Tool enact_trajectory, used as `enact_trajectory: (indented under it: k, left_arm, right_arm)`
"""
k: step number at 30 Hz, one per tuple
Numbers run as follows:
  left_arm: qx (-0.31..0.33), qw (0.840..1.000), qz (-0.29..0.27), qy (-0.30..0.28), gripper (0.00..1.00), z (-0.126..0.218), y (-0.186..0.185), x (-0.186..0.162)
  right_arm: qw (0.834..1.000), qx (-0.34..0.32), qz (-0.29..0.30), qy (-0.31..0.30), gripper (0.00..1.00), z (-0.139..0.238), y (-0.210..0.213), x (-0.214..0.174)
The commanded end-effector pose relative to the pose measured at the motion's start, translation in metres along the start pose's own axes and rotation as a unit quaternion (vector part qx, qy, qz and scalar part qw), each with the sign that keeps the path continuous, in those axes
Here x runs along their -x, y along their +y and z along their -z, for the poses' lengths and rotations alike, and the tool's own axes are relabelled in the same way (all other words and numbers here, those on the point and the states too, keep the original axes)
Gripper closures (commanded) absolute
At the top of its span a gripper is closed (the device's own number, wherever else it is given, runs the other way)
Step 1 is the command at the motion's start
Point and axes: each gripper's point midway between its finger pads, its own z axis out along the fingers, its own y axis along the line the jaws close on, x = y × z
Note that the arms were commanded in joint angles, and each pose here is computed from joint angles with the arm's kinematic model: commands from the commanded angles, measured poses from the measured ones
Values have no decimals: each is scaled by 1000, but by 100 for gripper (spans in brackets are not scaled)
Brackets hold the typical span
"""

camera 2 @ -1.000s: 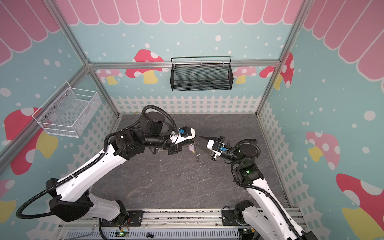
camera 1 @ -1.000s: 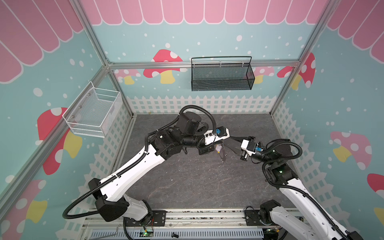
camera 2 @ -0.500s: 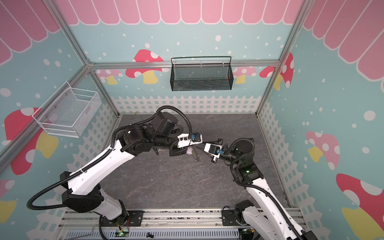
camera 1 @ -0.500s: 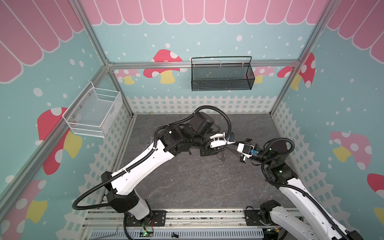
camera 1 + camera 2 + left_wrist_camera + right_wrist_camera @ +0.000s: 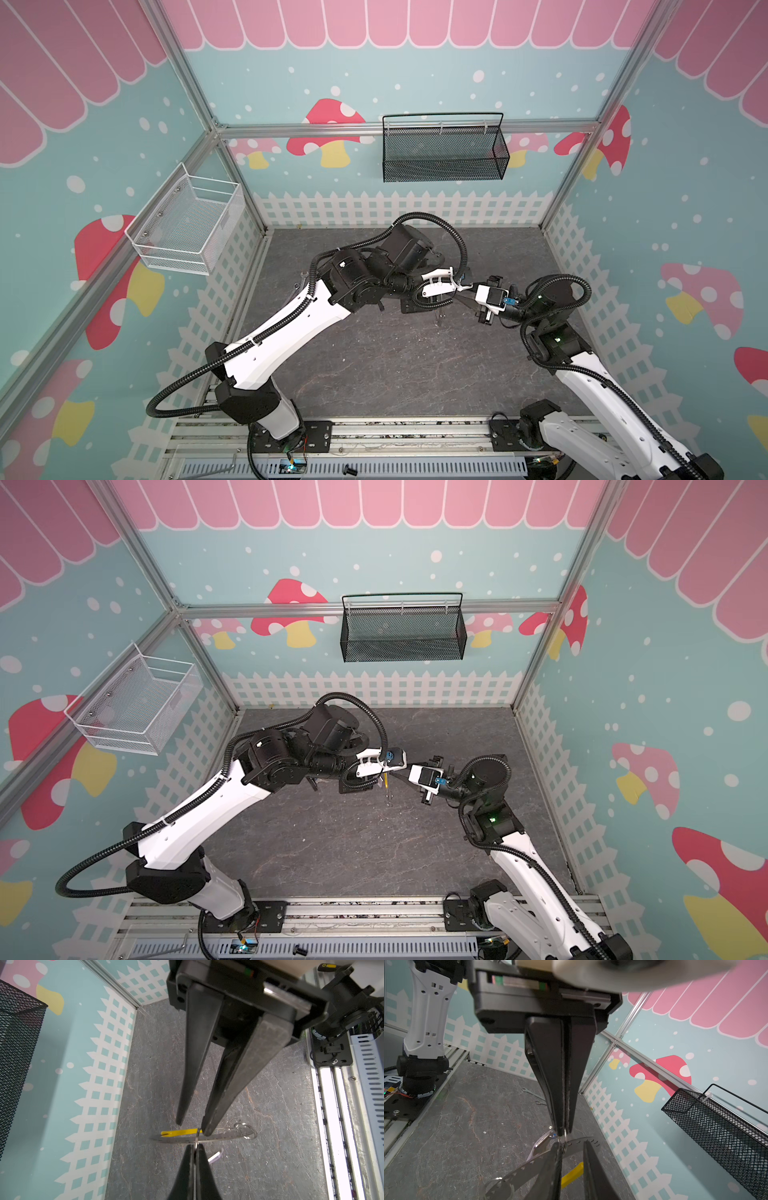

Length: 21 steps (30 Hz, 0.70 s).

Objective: Put the keys on the keyring

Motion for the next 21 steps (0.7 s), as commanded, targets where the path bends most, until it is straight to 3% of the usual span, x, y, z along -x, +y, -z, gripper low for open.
enact_trajectory:
  k: [1,13,21]
  left_arm:
    - [3,1000,-18,0,100,2,0,3]
    - [5,1000,-21,-1,100,3,0,4]
    - [4,1000,-22,-6,100,4,0,7]
  right_arm:
    - [1000,15,-4,-23,79,-3,4,7]
    - [999,31,-20,-23,82,-6,9,2]
    - [998,46,-31,-26,90,-8,13,2]
